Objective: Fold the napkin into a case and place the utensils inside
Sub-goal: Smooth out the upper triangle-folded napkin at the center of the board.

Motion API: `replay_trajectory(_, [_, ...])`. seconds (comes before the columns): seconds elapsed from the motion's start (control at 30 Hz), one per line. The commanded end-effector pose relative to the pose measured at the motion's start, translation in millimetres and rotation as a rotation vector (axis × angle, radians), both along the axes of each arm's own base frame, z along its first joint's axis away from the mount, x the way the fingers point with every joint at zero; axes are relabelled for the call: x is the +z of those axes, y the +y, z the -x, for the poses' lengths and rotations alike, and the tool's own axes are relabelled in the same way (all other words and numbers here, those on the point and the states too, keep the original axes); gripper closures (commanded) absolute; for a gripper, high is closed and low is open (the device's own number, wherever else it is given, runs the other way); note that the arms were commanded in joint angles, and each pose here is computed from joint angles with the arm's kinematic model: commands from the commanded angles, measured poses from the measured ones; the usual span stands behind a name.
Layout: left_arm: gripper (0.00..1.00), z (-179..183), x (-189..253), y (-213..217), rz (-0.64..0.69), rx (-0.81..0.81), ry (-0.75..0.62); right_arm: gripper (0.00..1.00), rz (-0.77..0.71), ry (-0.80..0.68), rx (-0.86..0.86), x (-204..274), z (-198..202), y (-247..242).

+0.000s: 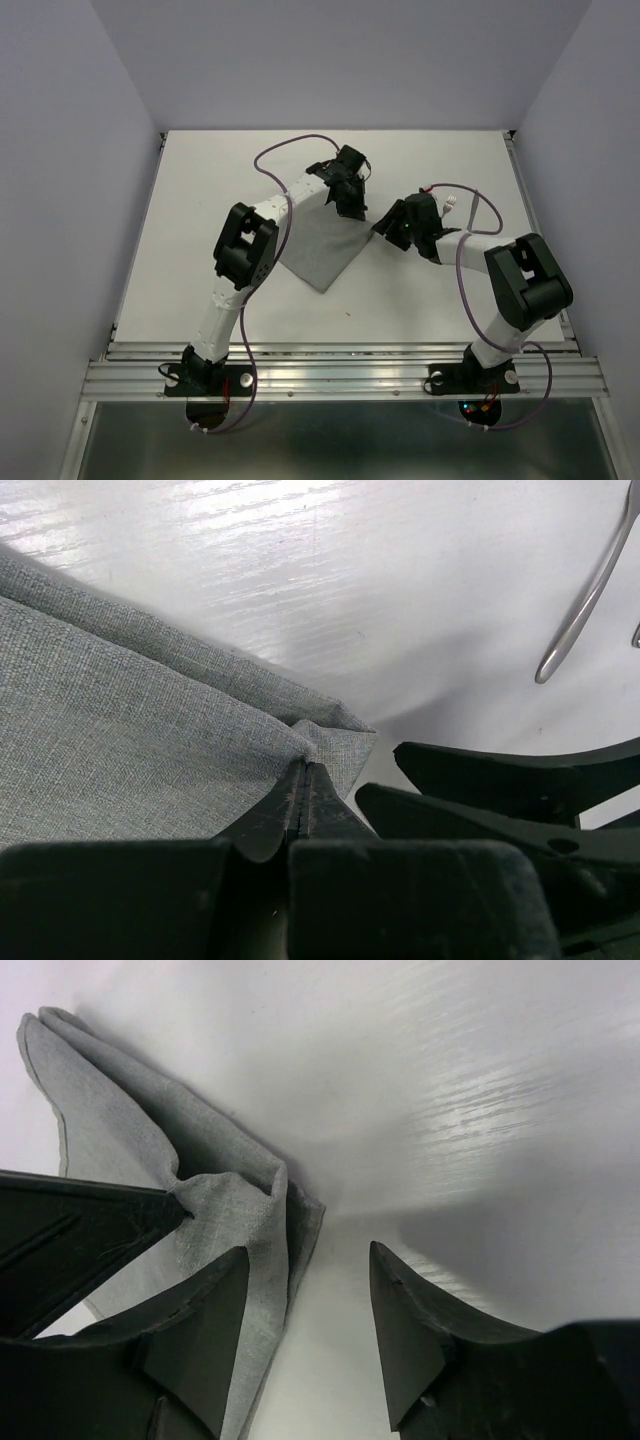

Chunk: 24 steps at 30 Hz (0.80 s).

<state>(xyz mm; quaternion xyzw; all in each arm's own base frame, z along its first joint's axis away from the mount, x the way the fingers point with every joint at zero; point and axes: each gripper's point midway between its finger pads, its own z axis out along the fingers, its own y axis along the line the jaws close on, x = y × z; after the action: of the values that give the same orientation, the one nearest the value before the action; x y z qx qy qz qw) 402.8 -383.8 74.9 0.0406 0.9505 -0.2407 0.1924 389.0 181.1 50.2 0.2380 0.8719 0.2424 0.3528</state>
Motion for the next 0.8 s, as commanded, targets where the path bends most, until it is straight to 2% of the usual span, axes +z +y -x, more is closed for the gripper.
replay_trajectory(0.0, [1.00, 2, 12, -4, 0.020, -0.003, -0.024, 0.39, -0.127, -0.068, 0.049, 25, -2, 20])
replay_trajectory(0.13, [1.00, 3, 14, -6, 0.027, -0.007, -0.024, 0.32, -0.143, -0.072, 0.087, 23, -6, 29])
replay_trajectory(0.33, [1.00, 1, 15, -8, 0.031, -0.007, -0.024, 0.34, -0.133, -0.016, 0.089, -2, -9, 32])
replay_trajectory(0.63, [1.00, 1, 13, -8, 0.031, -0.009, -0.018, 0.50, -0.128, 0.025, 0.050, -28, -12, 29])
replay_trajectory(0.77, [1.00, 1, 14, -9, 0.029, -0.009, -0.020, 0.64, -0.124, 0.027, 0.039, -29, -13, 28])
